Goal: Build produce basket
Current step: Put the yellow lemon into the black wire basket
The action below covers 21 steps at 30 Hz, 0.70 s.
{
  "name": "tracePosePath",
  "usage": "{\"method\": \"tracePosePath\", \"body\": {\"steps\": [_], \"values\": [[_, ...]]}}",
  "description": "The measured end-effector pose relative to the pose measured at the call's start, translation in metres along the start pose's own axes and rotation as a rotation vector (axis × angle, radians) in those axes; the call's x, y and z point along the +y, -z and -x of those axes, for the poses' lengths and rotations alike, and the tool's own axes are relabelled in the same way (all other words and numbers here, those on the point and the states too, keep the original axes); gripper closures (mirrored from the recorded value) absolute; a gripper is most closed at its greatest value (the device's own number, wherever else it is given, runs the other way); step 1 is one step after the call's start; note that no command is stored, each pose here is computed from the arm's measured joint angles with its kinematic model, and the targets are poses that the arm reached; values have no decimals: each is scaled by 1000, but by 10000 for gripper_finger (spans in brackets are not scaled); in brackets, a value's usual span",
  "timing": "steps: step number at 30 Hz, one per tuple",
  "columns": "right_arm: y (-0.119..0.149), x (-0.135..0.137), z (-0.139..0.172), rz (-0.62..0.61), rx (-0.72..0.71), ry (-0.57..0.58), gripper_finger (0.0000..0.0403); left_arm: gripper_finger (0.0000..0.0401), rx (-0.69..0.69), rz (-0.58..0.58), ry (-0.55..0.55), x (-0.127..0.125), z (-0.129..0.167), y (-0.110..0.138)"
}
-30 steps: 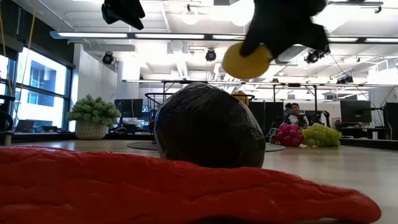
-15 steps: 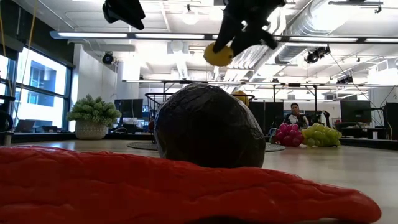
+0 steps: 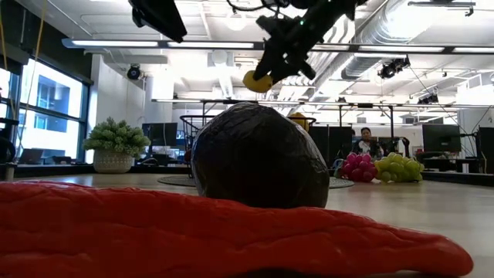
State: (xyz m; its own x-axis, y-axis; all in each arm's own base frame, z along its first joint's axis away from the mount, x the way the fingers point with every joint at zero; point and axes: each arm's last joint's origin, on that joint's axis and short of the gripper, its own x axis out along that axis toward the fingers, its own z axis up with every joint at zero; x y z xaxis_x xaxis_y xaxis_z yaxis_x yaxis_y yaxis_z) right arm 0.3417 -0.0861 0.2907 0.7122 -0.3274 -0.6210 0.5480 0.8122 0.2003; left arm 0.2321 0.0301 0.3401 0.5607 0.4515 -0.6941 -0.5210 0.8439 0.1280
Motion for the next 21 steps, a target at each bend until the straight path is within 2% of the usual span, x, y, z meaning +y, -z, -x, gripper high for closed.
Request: {"method": "tracePosePath", "body": {"steps": [4,10,21], "values": [[-3,-14,-16,21,12,-17,260,229,-3,23,-61,10,-4,-2],[5,-21,-47,41,57,-60,260,229,5,71,-120,26,-9,-5],[15,-31,-71,125,115,-42,260,229,19,136,-184,46,-15,-7]]}}
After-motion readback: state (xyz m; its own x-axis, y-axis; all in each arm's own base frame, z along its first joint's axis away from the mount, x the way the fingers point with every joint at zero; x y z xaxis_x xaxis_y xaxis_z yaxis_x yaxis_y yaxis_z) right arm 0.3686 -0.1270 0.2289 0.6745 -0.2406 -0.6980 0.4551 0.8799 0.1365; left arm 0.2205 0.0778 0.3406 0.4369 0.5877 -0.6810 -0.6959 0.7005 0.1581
